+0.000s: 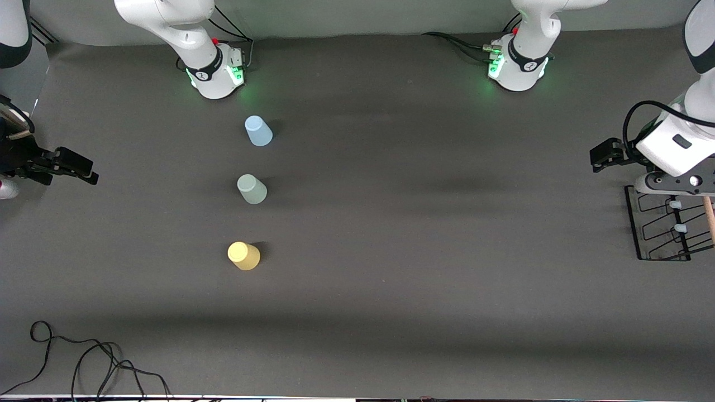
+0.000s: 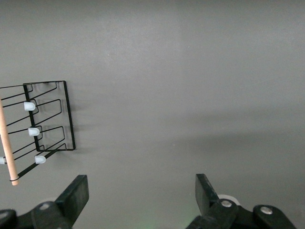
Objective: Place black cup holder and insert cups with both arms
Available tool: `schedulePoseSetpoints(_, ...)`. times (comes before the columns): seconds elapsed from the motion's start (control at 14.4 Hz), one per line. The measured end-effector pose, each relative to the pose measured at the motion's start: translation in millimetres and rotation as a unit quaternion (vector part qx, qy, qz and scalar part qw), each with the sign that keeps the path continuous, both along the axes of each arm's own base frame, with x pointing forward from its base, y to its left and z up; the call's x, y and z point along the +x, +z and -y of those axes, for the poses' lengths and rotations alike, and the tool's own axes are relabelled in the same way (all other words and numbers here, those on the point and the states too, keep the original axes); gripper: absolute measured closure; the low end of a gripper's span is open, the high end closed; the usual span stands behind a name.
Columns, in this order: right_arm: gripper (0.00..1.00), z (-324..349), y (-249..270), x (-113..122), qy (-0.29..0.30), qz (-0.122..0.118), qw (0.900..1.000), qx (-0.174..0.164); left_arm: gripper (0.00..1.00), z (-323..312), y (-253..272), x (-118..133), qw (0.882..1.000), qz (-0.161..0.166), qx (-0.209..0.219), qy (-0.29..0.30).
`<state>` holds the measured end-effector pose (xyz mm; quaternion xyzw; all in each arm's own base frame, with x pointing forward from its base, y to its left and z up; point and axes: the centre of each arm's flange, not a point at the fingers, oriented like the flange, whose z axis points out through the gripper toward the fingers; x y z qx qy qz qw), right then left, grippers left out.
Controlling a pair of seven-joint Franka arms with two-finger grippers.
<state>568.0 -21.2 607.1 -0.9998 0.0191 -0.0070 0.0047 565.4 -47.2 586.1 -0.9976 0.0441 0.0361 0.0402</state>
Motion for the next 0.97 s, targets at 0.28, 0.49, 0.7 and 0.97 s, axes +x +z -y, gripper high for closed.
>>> schedulePoseSetpoints(0.28, 0.00, 0.2, 2.6, -1.0, 0.000, 0.002, 1.000, 0.000, 0.00, -0.1, 0.0, 0.0, 1.000, 0.000, 0.000, 0.000)
schedulePoseSetpoints(0.49, 0.00, 0.2, 3.6, -1.4, 0.000, 0.003, 1.000, 0.000, 0.00, -0.1, 0.0, 0.0, 1.000, 0.000, 0.000, 0.000)
schedulePoseSetpoints(0.7, 0.00, 0.2, 4.9, -2.0, 0.000, 0.004, 1.000, 0.000, 0.00, -0.1, 0.0, 0.0, 1.000, 0.000, 0.000, 0.000)
schedulePoseSetpoints(0.97, 0.00, 0.2, 6.0, -2.6, 0.000, 0.005, 1.000, 0.000, 0.00, -0.2, 0.0, 0.0, 1.000, 0.000, 0.000, 0.000)
